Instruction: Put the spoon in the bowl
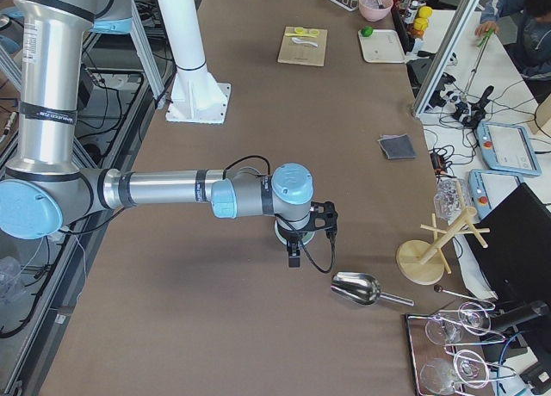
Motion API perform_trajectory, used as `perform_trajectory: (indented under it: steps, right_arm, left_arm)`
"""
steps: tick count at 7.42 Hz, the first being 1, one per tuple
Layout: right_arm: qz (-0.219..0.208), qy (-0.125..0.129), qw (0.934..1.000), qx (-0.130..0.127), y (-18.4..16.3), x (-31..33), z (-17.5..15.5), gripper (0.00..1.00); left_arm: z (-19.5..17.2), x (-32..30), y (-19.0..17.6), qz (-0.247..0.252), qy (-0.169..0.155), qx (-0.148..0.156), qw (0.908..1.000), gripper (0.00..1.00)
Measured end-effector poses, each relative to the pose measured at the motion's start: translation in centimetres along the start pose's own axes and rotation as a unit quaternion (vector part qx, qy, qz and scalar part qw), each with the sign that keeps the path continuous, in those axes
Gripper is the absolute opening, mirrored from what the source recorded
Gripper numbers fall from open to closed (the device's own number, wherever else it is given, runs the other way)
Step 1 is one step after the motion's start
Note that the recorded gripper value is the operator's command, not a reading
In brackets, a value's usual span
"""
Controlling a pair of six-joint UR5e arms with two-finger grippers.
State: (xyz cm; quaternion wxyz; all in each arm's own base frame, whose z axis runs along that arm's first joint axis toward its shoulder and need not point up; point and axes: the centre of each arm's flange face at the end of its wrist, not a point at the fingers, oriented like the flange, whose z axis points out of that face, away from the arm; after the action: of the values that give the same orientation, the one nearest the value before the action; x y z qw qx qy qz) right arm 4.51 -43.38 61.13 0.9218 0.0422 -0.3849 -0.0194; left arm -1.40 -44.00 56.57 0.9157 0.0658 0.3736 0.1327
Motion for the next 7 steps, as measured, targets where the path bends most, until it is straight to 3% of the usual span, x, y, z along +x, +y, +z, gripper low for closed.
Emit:
perform_trajectory:
  steps: [4,7]
  right_arm:
    - [-0.005,-0.009,0.9999,-0.003,-0.3,-0.6,0.3,1.00]
    - [-0.027,-0.015,0.9994,-0.016,-1.9,-2.4,1.7,1.00]
  left_arm:
    - [0.1,0.2,-0.2,0.005,0.002,0.001,1.0000,0.98]
    - [-0.5,1.4,-1.2,-0.011,0.014,0.025,0.9995,0.98]
